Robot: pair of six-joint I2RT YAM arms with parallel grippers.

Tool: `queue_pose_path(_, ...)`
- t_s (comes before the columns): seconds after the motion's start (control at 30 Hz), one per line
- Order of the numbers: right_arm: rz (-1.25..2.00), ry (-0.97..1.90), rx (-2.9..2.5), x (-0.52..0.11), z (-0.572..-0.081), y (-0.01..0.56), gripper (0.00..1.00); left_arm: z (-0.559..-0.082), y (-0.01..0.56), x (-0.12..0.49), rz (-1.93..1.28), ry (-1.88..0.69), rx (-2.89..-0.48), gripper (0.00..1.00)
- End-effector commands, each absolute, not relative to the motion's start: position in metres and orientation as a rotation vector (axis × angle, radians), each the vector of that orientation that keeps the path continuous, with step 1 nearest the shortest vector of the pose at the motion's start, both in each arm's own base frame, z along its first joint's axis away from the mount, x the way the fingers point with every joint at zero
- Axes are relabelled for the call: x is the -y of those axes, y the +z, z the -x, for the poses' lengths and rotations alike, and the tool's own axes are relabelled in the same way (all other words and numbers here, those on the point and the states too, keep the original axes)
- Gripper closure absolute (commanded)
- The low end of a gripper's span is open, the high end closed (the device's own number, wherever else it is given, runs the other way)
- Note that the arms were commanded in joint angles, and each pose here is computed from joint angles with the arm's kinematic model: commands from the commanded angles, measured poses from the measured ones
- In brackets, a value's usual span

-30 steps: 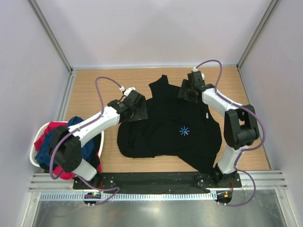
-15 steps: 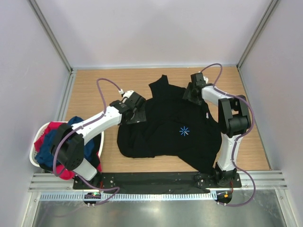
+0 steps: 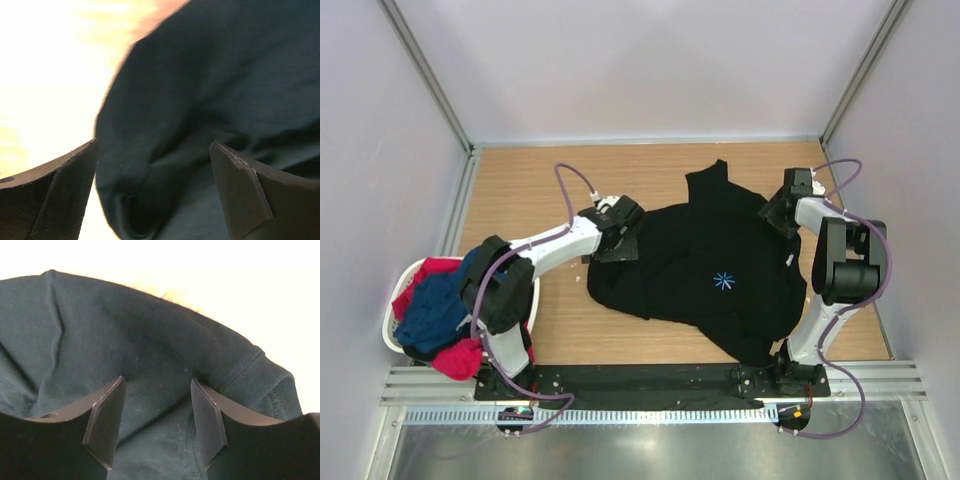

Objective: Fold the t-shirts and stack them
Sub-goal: Flatten the tshirt out

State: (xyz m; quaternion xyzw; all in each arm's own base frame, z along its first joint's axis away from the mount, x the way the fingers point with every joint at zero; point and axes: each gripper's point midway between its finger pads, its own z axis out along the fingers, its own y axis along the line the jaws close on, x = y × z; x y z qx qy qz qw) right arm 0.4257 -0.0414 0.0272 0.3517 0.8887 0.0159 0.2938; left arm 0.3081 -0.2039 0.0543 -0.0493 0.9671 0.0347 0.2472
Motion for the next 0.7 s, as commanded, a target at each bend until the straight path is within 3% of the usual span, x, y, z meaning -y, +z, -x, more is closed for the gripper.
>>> queue_pose_path(0.0, -0.923, 0.013, -2.415, 0.037, -0.406, 0.029, 0.39, -0.329, 0.078, 0.235, 0.048, 0.009, -2.566, 0.08)
queue_pose_path(0.17, -0.785, -0.074, -2.316, 0.030, -0.412, 0.098, 0.37, -0.323, 0.086, 0.260, -0.043, -0.033, -2.580, 0.10)
queue_pose_path(0.3, -0.648, 0.081, -2.221, -0.008, -0.420, 0.156, 0.32, -0.310, 0.082, 0.275, -0.135, -0.032, -2.581, 0.09)
queue_pose_path(0.47, -0.496, 0.221, -2.238, -0.066, -0.424, 0.158, 0.31, -0.301, 0.062, 0.274, -0.173, 0.027, -2.620, 0.17)
queue_pose_path(0.67, -0.425, 0.256, -2.364, -0.107, -0.429, 0.108, 0.32, -0.291, 0.051, 0.270, -0.199, 0.066, -2.652, 0.31)
